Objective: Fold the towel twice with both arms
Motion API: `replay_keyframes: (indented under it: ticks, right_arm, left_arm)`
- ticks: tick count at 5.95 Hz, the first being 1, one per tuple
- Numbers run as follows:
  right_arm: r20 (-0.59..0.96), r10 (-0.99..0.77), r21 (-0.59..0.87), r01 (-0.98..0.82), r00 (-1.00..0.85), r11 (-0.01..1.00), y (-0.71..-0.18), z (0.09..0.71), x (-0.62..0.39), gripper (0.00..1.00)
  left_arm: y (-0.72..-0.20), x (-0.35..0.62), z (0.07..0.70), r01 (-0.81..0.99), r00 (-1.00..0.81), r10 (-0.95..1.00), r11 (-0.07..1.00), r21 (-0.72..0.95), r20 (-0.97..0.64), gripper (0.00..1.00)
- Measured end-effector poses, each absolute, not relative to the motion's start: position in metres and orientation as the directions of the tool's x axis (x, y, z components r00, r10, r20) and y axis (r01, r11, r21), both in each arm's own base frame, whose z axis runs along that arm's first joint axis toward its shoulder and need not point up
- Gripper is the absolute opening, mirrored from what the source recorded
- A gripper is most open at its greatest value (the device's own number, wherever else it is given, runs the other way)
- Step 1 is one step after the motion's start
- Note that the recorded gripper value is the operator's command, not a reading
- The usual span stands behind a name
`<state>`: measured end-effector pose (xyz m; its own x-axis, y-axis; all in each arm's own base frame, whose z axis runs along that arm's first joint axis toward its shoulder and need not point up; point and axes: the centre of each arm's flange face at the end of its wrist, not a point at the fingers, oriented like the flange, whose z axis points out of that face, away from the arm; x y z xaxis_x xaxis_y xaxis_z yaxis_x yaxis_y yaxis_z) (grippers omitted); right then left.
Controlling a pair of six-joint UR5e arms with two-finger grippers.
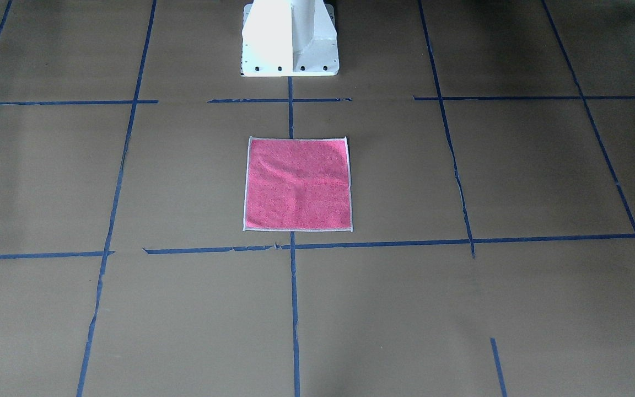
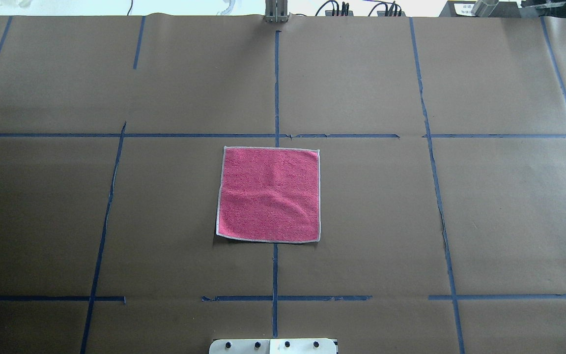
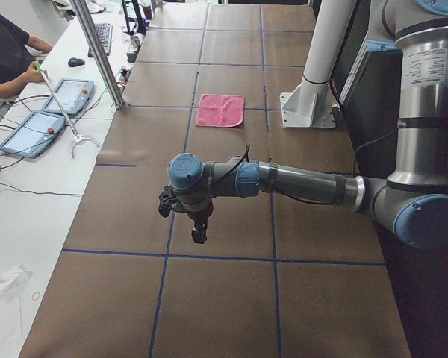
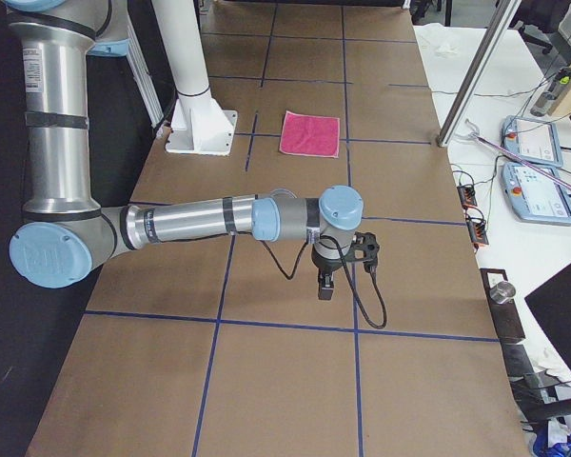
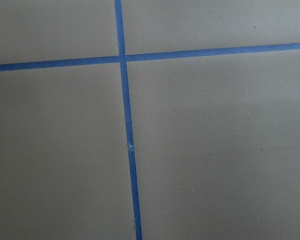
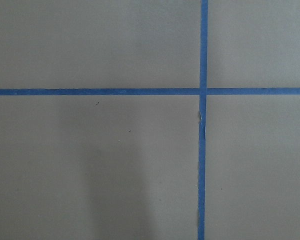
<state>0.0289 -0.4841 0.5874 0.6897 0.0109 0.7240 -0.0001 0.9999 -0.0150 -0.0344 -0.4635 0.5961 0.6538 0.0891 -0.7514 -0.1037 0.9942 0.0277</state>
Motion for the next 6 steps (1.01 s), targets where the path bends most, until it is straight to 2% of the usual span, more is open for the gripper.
replay_keyframes:
  ticks: [6]
  right_arm:
    - [0.739,0.027,-0.030,-0.007,0.674,1.000,-0.4797,0.5933,0.0299,1.00]
  left_arm:
    - [-0.4624,-0.0338,0.5871,-0.098,0.653,0.093,0.994,0.037,-0.752,1.00]
